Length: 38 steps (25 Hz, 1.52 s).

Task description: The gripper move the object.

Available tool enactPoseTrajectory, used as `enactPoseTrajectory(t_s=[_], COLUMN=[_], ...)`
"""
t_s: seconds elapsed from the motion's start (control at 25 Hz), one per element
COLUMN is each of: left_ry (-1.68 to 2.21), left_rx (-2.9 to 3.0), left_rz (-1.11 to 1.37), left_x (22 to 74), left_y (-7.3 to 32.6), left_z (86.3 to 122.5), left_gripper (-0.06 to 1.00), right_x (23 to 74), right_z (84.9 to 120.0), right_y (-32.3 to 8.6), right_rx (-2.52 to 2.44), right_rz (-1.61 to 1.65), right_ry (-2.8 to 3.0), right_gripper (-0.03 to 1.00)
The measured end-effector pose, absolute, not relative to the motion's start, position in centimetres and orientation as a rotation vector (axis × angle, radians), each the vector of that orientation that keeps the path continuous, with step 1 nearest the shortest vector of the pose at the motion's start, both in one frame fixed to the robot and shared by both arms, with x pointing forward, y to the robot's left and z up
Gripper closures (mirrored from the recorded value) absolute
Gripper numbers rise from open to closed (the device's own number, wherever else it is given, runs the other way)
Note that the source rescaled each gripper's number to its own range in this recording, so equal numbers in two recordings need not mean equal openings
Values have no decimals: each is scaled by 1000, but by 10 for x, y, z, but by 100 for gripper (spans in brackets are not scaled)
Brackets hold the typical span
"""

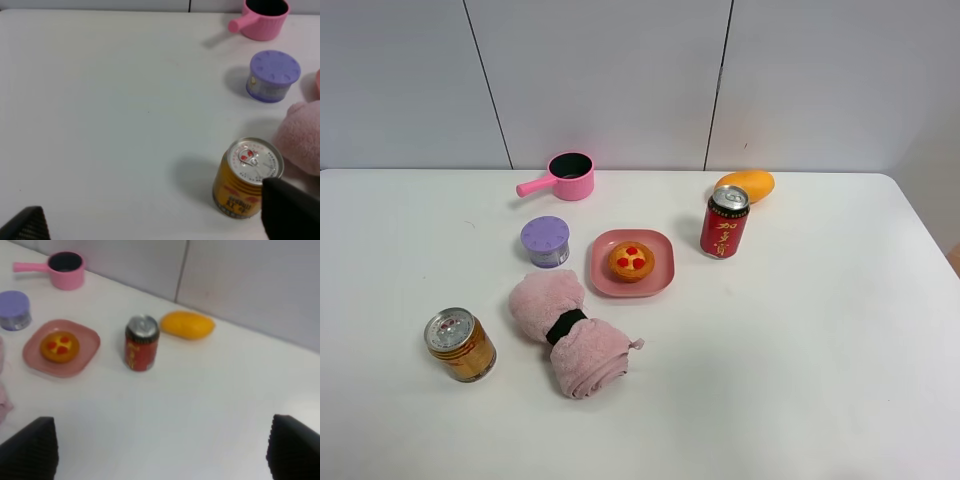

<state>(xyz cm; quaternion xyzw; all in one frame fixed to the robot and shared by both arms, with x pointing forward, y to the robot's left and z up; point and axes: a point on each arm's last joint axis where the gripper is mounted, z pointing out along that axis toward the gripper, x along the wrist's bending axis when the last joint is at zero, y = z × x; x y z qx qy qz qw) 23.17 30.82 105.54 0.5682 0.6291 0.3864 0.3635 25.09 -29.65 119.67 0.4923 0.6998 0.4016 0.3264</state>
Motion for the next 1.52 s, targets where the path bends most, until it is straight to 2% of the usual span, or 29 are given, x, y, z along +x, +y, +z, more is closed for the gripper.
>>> enactPoseTrajectory(t_s=[0.36,0.76,1.52], left_ry=[1619,1619,1619], left_rx=[1462,1462,1462], left_rz=[994,994,994], left_x=[232,232,232], left_y=[308,308,308], left_z=[1055,1055,1055], left_gripper=[-6,-6,-6], right_x=[223,219,233], right_z=[1138,1071,1051], right_y=[-296,-294,-294], right_rx=[1499,1522,1484], right_rz=[930,952,1008], right_ry=[1586,1540,1660], right_gripper=[16,16,16])
